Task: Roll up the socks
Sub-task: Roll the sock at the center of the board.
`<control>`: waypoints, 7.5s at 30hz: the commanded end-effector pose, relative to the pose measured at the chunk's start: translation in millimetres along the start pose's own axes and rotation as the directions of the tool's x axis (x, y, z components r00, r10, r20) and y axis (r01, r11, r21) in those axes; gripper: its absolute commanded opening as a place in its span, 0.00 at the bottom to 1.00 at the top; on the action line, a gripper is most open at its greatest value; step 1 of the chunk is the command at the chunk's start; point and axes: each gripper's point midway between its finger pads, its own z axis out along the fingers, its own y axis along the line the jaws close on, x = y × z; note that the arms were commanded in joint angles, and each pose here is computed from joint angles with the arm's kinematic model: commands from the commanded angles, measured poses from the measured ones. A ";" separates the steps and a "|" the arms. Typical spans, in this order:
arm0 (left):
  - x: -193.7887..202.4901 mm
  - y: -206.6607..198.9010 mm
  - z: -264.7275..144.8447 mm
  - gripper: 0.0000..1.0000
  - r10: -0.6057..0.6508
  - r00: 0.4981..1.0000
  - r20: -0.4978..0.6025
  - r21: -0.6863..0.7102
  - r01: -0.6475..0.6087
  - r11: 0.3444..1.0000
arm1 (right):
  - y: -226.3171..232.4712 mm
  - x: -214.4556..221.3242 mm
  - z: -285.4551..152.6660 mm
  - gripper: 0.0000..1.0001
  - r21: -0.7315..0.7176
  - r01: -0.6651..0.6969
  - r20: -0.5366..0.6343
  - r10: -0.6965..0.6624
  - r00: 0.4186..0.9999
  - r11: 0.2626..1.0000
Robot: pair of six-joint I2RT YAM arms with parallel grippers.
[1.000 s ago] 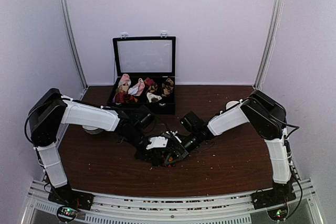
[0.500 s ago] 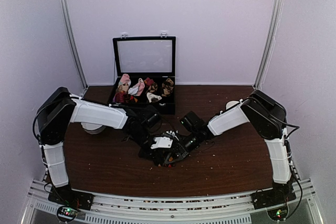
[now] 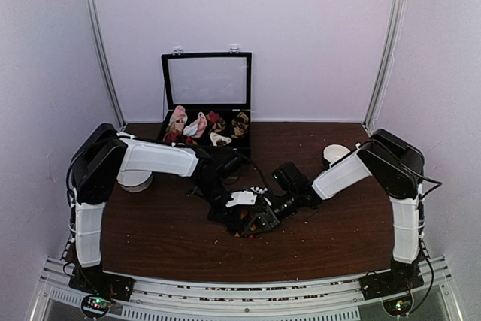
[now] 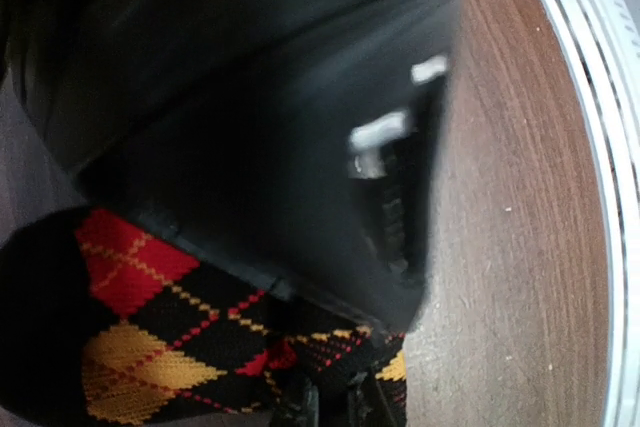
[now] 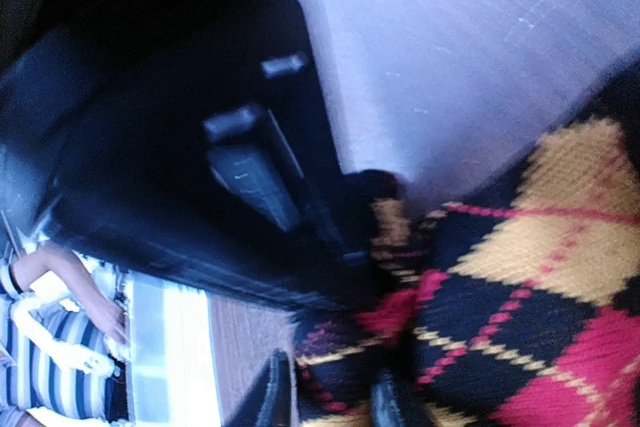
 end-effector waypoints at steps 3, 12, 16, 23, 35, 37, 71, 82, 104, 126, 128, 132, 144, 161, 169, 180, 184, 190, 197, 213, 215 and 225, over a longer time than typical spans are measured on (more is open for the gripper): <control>76.1 -8.6 43.3 0.00 -0.201 0.954 -0.223 0.056 0.218 0.974 | -57.0 39.0 -4.8 0.99 0.284 -0.094 0.021 0.092 0.996 0.954; 85.2 1.1 46.7 0.00 -0.237 0.932 -0.273 0.005 0.248 0.969 | -53.3 51.7 -53.8 1.00 0.523 0.002 -0.040 0.022 0.999 0.852; 89.3 -1.4 54.0 0.00 -0.281 0.913 -0.295 0.030 0.302 0.953 | -61.0 61.8 -82.1 1.00 0.655 0.025 -0.061 0.020 0.998 0.755; 86.7 -1.7 56.4 0.00 -0.336 0.894 -0.296 0.085 0.375 0.923 | -52.8 59.4 -101.1 1.00 0.709 0.025 -0.004 -0.032 0.999 0.705; 84.7 -0.4 54.9 0.00 -0.404 0.858 -0.316 0.197 0.476 0.857 | 13.7 17.0 -200.5 1.00 0.873 -0.191 0.422 -0.497 0.758 0.449; 80.8 -2.7 54.0 0.00 -0.415 0.854 -0.314 0.248 0.495 0.832 | 12.4 22.2 -236.8 1.00 0.814 -0.393 0.576 -0.509 0.640 0.427; 92.6 -21.1 41.8 0.00 -0.517 0.756 -0.401 0.339 0.646 0.684 | 59.0 27.1 -34.7 0.64 0.662 0.676 -0.186 -0.804 0.565 0.323; 94.2 -8.5 41.5 0.00 -0.518 0.757 -0.398 0.307 0.642 0.703 | 58.4 0.7 24.1 0.41 0.488 0.808 -0.255 -0.831 0.495 0.332; 99.0 -2.6 41.2 0.02 -0.490 0.771 -0.406 0.290 0.618 0.731 | 6.7 3.2 16.3 0.41 0.533 0.786 -0.359 -0.757 0.546 0.314; 42.9 43.3 -79.8 0.46 -0.345 0.937 0.048 -0.068 0.347 0.935 | -25.6 56.6 22.7 0.00 0.412 0.629 -0.304 -0.551 0.777 0.659; 35.6 47.1 -97.9 0.46 -0.298 0.951 0.084 -0.149 0.308 0.940 | -31.1 57.1 21.0 0.00 0.393 0.568 -0.271 -0.499 0.823 0.724; 21.5 41.5 -124.3 0.46 -0.189 0.967 0.169 -0.249 0.227 0.942 | -40.3 58.2 18.2 0.00 0.381 0.472 -0.257 -0.400 0.880 0.795; 30.2 -16.0 -85.5 0.41 -0.054 0.985 0.165 -0.112 0.073 0.991 | -66.9 62.8 17.2 0.00 0.364 0.118 -0.250 -0.025 0.968 0.924; 24.9 12.5 -39.8 0.49 0.126 0.988 -0.086 -0.322 -0.147 0.935 | -91.8 82.1 28.0 0.00 0.376 -0.269 -0.240 0.374 0.896 0.887; 39.6 33.9 -27.0 0.47 0.081 0.983 -0.167 -0.363 -0.138 0.921 | -87.0 71.9 28.0 0.00 0.371 -0.302 -0.220 0.399 0.890 0.878; 49.4 13.2 -2.2 0.02 -0.016 0.990 -0.140 -0.168 -0.008 0.986 | -75.4 36.7 20.3 0.29 0.352 -0.253 -0.080 0.298 0.951 0.901; 64.9 9.4 6.5 0.00 -0.126 0.984 -0.129 -0.058 0.119 0.991 | -75.2 25.7 5.7 0.33 0.416 -0.241 -0.013 0.271 0.962 0.877; 71.5 18.3 15.5 0.00 -0.200 0.966 -0.165 -0.018 0.199 0.980 | -69.9 19.6 -15.8 0.39 0.476 -0.256 0.110 0.231 0.967 0.841; 80.0 18.3 29.0 0.00 -0.303 0.926 -0.225 0.053 0.322 0.945 | -69.3 35.4 -36.3 0.42 0.555 -0.212 0.096 0.191 0.977 0.804; 91.9 31.0 31.9 0.00 -0.464 0.847 -0.258 0.152 0.510 0.847 | -47.6 51.0 -90.2 1.00 0.688 -0.063 0.097 -0.005 0.995 0.723; 93.8 30.9 34.3 0.00 -0.466 0.841 -0.275 0.161 0.519 0.840 | -40.1 41.8 -101.2 1.00 0.716 -0.048 0.134 -0.069 0.989 0.697; 87.3 17.0 29.4 0.00 -0.509 0.820 -0.262 0.297 0.570 0.766 | 3.5 11.1 -232.7 1.00 0.772 -0.434 0.626 -0.432 0.650 0.465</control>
